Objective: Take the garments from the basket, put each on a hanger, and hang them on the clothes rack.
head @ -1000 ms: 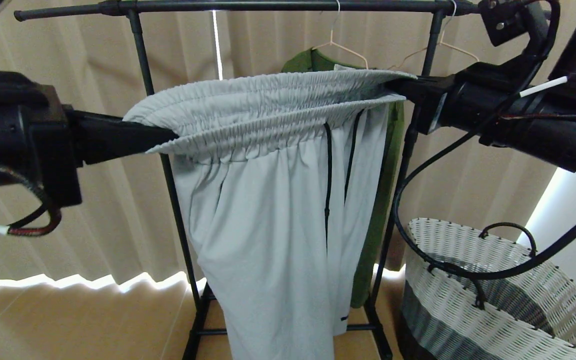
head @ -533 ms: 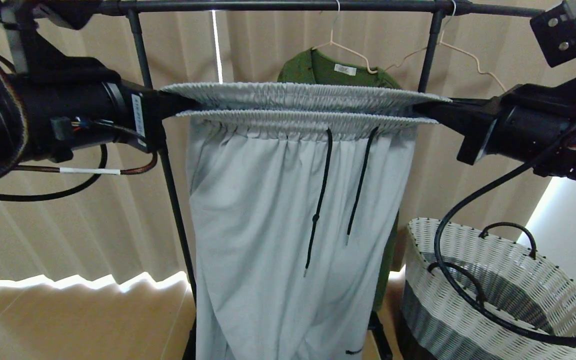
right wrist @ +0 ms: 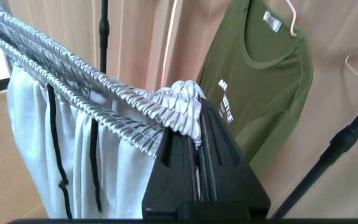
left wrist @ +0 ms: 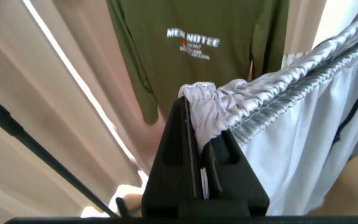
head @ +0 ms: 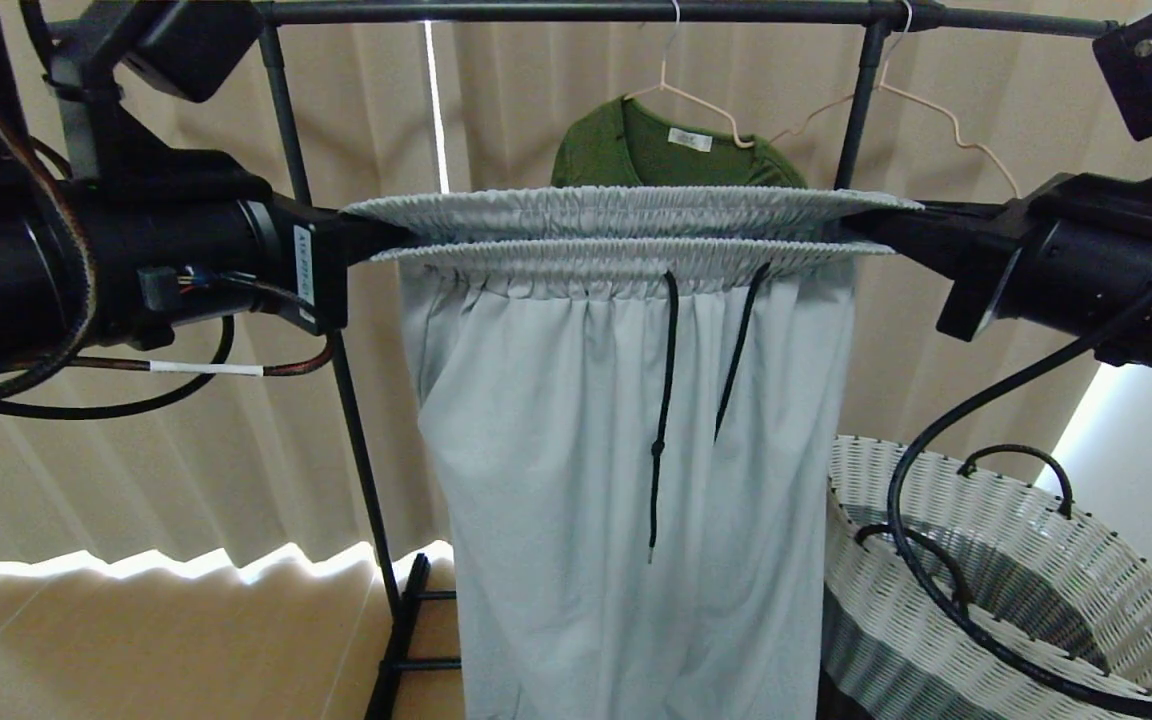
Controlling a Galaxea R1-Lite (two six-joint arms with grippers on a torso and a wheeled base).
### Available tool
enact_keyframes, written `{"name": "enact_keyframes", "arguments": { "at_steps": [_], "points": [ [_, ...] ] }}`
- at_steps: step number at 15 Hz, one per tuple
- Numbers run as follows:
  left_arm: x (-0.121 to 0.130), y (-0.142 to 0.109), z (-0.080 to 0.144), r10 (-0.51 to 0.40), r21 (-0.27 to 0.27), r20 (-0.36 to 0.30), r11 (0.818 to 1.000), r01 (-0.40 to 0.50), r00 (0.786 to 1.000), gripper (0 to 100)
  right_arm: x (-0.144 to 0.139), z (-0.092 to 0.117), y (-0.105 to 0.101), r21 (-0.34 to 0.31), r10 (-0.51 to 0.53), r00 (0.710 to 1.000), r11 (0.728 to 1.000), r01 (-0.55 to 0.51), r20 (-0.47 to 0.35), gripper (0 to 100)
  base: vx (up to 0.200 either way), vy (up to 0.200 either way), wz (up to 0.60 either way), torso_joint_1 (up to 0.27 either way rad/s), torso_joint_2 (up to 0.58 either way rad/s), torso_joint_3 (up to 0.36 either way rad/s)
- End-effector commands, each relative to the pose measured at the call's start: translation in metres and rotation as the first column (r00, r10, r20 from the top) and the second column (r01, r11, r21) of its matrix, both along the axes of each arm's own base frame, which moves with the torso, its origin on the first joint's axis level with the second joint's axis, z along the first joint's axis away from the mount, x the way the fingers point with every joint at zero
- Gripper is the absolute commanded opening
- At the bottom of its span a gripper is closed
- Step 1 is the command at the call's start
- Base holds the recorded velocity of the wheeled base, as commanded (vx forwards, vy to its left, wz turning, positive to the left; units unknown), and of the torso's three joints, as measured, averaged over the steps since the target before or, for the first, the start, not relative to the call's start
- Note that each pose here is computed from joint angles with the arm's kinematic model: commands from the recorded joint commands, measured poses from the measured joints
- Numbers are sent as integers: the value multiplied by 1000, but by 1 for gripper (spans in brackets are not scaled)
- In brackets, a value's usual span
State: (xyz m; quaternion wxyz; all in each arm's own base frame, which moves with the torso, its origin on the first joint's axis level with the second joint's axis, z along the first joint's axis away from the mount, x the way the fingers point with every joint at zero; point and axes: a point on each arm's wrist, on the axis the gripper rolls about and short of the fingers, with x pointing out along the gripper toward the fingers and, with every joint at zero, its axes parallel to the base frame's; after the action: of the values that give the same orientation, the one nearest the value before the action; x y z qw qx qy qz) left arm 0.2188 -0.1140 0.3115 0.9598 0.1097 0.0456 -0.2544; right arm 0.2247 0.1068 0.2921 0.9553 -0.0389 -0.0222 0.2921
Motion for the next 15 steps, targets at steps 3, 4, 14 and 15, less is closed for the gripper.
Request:
{"name": "enact_keyframes", "arguments": {
  "at_steps": [3,4,14,15],
  "points": [
    [1,-1,-16,-1,25,-48,1000,3,999,0,0,-13,0,-19,1,999,1000,-1,-40,0,0,0,0,0,0,0],
    [2,-1,-20,-1,32,-61,999,3,998,0,0,-18,0,-27,0,998,1000,-2,-55,0,0,0,0,0,0,0],
    [10,-5,-31,4,66,-88,998,2,996,0,-3,-40,-1,-61,1,994,998,-8,-108,100,0,0,0,0,0,0],
    [11,-5,-31,9,71,-89,997,-3,996,0,-4,-40,-1,-62,3,994,998,-9,-109,100,0,0,0,0,0,0]
  ]
}}
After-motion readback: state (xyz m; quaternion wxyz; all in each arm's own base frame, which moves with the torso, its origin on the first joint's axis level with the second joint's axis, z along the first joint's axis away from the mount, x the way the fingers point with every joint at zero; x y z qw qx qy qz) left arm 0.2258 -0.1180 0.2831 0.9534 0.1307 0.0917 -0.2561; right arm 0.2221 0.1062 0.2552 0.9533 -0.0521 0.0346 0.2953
